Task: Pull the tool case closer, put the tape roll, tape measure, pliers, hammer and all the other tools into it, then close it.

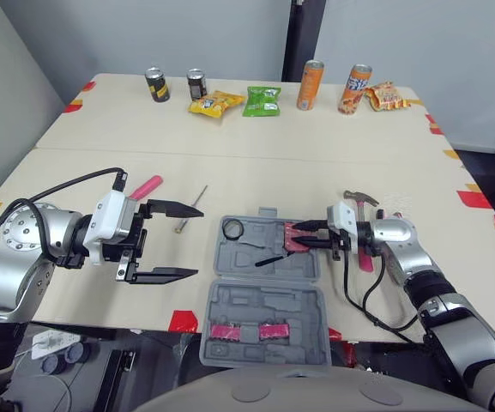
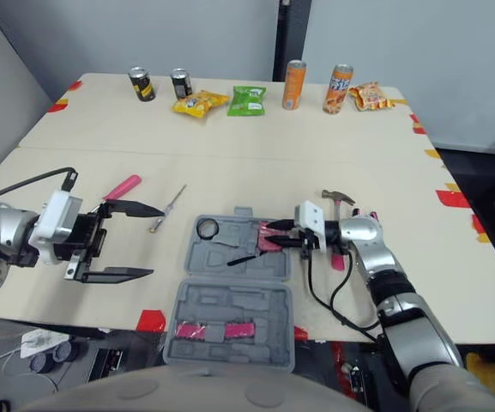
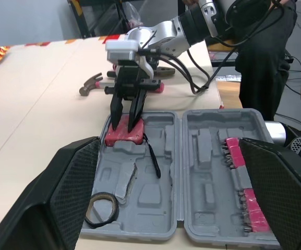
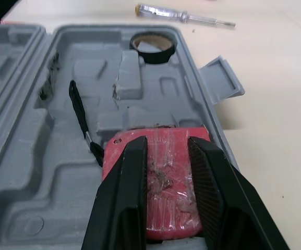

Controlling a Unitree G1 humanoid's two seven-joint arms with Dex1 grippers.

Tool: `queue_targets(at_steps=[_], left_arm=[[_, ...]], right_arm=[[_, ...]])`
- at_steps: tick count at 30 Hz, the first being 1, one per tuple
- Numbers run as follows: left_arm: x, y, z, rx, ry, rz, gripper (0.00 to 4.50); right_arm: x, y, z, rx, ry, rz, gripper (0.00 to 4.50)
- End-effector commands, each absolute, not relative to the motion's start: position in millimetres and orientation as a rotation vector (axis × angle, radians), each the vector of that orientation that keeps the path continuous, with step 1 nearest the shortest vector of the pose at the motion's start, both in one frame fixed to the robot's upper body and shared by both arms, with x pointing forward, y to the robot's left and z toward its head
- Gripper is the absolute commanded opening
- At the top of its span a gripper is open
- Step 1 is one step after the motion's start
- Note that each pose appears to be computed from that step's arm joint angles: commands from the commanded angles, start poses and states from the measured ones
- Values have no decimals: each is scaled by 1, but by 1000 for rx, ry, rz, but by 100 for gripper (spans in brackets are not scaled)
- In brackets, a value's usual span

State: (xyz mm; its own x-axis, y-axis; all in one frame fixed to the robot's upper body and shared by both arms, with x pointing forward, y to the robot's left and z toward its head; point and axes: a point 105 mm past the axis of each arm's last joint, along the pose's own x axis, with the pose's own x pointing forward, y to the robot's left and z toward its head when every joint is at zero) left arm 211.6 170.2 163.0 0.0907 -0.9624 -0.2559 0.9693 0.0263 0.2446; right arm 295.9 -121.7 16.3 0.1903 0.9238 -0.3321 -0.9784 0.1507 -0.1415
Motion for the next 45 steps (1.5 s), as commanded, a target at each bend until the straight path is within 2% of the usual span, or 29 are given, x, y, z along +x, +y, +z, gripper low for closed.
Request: queue_targets(at_steps=[1,8,12,21,27,37,40,45], left_arm=[[210,169,170,421,-6,-1495,450],[212,171,169,396,-12,-1471,450],[214,173,172,346,-36,-1418,450],[217,189,167,276,-41,-1284,450],[216,211,160,209,-41,-1123,450],[186,285,105,128,139,-773,450],[176,305,90,116,191,-693,450],[161,334,72,103,247,-579,450]], right_arm=[[256,-153,-52,-363,581,1377,131],[280,-132,-2,-317,248,1331,131],[286,-126,49,-289,21,1295,131],[269,-146,116,-247,-147,1206,131],[255,-196,130,-213,-123,1035,131],[195,-325,83,-222,144,633,131],[173,-345,65,-201,219,564,212],[150,-366,49,-157,263,465,384]])
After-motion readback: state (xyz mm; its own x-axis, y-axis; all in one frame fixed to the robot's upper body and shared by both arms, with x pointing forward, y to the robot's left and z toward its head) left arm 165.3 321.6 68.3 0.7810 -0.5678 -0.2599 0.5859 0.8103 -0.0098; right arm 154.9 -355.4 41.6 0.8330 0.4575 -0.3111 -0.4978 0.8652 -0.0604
